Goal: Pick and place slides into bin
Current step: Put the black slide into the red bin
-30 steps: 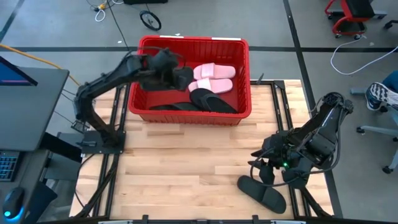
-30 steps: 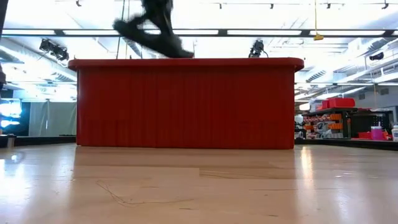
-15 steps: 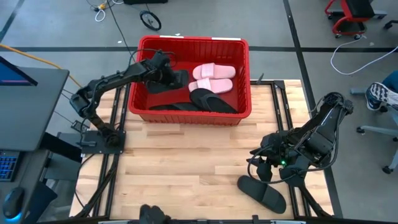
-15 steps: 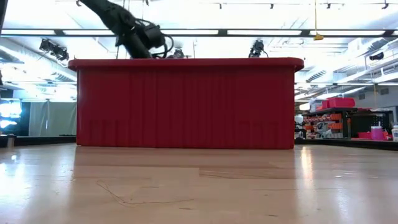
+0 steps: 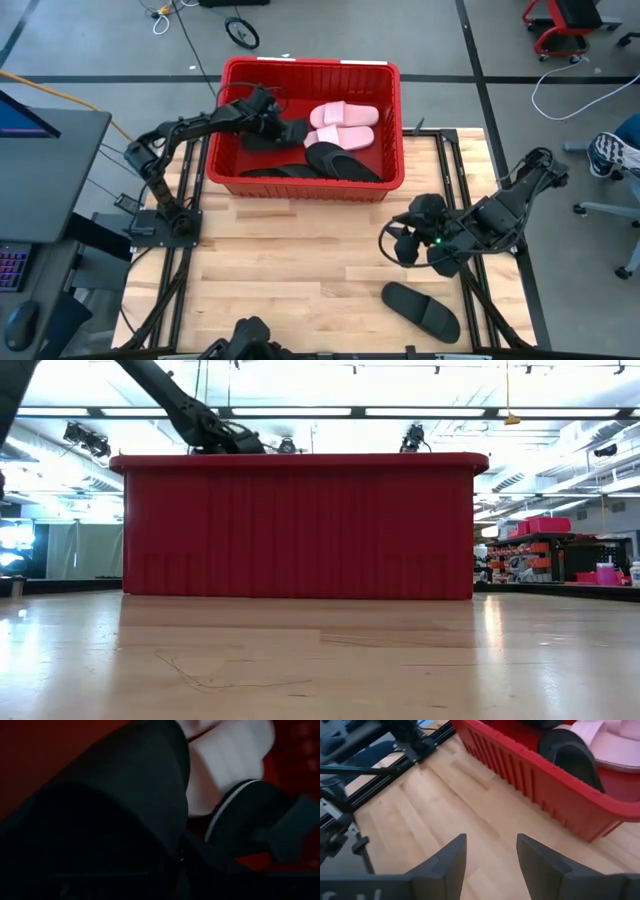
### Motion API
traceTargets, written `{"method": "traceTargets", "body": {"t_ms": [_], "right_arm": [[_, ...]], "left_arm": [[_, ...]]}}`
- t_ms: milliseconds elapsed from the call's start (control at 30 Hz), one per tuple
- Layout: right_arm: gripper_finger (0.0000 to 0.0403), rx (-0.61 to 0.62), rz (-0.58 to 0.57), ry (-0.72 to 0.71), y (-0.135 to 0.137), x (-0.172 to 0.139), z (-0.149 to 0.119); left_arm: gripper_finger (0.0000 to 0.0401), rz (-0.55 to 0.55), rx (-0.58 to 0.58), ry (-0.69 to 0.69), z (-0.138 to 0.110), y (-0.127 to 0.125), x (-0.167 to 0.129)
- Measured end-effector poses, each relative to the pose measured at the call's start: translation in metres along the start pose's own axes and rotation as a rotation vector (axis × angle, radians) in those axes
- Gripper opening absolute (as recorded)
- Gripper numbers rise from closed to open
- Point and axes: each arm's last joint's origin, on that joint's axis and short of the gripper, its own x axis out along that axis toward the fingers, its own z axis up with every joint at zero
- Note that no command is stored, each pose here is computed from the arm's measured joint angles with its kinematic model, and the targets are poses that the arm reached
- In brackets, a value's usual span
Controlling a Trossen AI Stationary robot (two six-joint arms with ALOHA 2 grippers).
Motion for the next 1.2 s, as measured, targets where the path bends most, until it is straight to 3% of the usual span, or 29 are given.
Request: {"method": "traceTargets", "body": {"t_ms": [200, 467, 600, 833, 1033, 1200], "right_arm": [[0.0179, 0.011, -0.011, 0.015, -0.002, 0.004, 0.004], [0.0179, -0.013, 0.001, 0.051, -0.001, 0.004, 0.003], [0.0179, -0.011, 0.004, 0.061, -0.001, 0.004, 0.002], [0.0179, -0.032, 0.035, 0.163, -0.001, 0.003, -0.001], [0.0179, -0.029, 0.015, 0.424, -0.008, 0.001, -0.01], [0.0179, 0.034, 0.012, 0.565, -0.008, -0.004, -0.025]], "left_arm": [[0.0109, -0.025, -0.039, 0.091, -0.008, 0.004, 0.015], [0.0207, -0.02, -0.027, 0.093, -0.007, 0.008, 0.014], [0.0236, -0.016, -0.039, 0.08, -0.003, 0.012, 0.01], [0.0232, -0.037, -0.05, 0.016, 0.031, -0.003, -0.016], [0.0217, -0.057, 0.055, -0.023, 0.059, -0.026, -0.05], [0.0212, -0.029, 0.045, 0.025, 0.063, -0.033, -0.066]]}}
